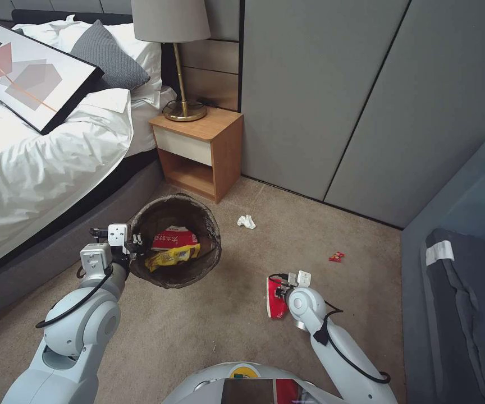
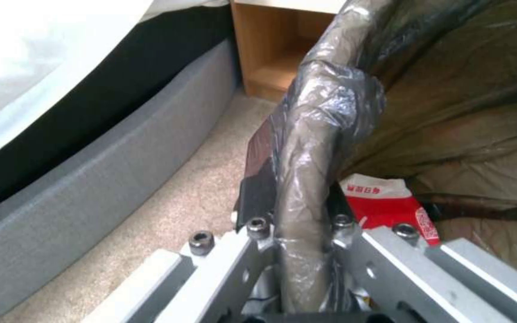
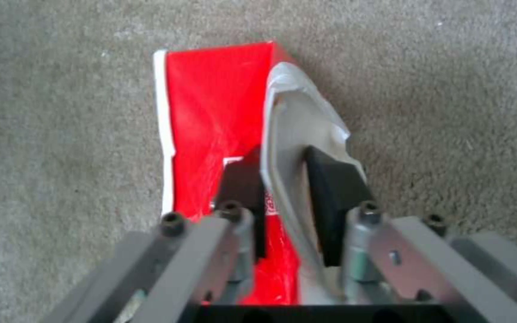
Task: Pick up the trash bin, then pick up the garbage from the floor and place it into the trash bin.
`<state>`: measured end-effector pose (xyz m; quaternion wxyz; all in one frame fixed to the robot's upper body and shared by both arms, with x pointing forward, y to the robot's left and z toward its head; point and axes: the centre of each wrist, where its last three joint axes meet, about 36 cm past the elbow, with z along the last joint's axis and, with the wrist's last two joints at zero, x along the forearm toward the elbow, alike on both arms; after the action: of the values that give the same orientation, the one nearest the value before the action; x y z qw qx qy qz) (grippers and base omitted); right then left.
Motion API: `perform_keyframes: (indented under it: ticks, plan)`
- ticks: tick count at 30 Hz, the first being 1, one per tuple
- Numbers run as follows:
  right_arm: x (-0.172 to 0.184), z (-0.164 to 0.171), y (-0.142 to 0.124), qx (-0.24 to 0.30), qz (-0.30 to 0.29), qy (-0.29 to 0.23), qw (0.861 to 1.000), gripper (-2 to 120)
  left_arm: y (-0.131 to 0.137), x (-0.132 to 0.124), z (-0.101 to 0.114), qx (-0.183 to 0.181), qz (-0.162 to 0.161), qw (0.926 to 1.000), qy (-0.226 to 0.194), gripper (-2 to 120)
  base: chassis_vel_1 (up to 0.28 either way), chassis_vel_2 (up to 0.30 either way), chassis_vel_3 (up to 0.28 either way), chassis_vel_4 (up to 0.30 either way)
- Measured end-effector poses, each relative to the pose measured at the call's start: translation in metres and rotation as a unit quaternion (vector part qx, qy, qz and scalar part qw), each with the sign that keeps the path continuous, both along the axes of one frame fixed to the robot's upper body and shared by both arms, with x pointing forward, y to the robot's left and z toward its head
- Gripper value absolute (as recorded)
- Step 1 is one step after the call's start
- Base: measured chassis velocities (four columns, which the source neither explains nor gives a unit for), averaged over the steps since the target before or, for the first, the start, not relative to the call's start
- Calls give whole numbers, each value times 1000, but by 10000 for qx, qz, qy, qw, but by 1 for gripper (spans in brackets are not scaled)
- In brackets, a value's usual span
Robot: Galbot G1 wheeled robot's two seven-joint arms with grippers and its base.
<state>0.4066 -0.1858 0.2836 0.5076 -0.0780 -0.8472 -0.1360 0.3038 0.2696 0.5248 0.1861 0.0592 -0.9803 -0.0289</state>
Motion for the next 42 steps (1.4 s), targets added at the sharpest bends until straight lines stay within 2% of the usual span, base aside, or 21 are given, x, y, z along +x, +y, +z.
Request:
perform_keyframes:
  ticks: [2, 3, 16, 20, 23, 25, 26, 28, 30, 31, 33, 34, 37, 38, 40, 41, 42]
  plan:
    - [0, 1, 0, 1, -3, -7, 10000, 8, 0, 0, 0, -4, 2, 10000, 1, 0, 0, 0, 0, 0]
    - [0, 1, 0, 2, -4, -17, 10000, 0, 0, 0, 0, -7, 2, 10000, 2, 0, 0, 0, 0, 0]
    - [0, 8, -7, 85, -95, -117, 9999, 0, -1, 0, -1, -5, 2, 10000, 9, 0, 0, 0, 0, 0]
    - [2, 26, -16, 182, -162, -343, 9991, 0, -1, -1, -1, 3, 4, 10000, 17, 0, 0, 0, 0, 0]
    - [3, 63, -27, 293, -176, -719, 9968, 0, -2, -1, 0, 6, -7, 10000, 13, 0, 0, 0, 0, 0]
    - [3, 67, -28, 301, -172, -764, 9965, 0, -2, -1, 0, 6, -9, 10000, 12, 0, 0, 0, 0, 0]
    - [1, 94, -35, 340, -139, -1018, 9941, 0, -3, -1, 0, 6, -19, 10000, 7, 0, 0, 0, 0, 0]
    - [1, 104, -38, 333, -118, -1118, 9931, 0, -3, -1, 0, 9, -16, 10000, 5, 0, 0, 0, 0, 0]
    - [-2, 141, -47, 262, 45, -1522, 9880, 0, -3, -1, 0, 24, -23, 10000, 12, 0, 0, 0, 0, 0]
    - [-2, 141, -47, 262, 45, -1522, 9880, 0, -3, -1, 0, 24, -23, 10000, 12, 0, 0, 0, 0, 0]
    - [-6, 179, -49, 211, 284, -1955, 9801, 0, -2, -2, 0, 49, -29, 10000, 25, 0, 0, 0, 0, 0]
    - [-6, 179, -49, 211, 284, -1955, 9801, 0, -2, -2, 0, 49, -29, 10000, 25, 0, 0, 0, 0, 0]
    - [-17, 230, -48, 225, 690, -2552, 9642, 0, -1, -2, -1, 73, -29, 10000, 44, 0, 0, 0, 0, 0]
    - [-17, 230, -48, 225, 690, -2552, 9642, 0, -1, -2, -1, 73, -29, 10000, 44, 0, 0, 0, 0, 0]
    - [-22, 250, -46, 279, 873, -2762, 9567, 0, -2, -2, -2, 71, -32, 10000, 53, 0, 0, 0, 0, 0]
    - [-29, 273, -45, 363, 1087, -2993, 9473, 0, -3, -2, -3, 62, -34, 10000, 65, 0, 0, 0, 0, 0]
    - [-29, 273, -45, 363, 1087, -2993, 9473, 0, -3, -2, -3, 62, -34, 10000, 65, 0, 0, 0, 0, 0]
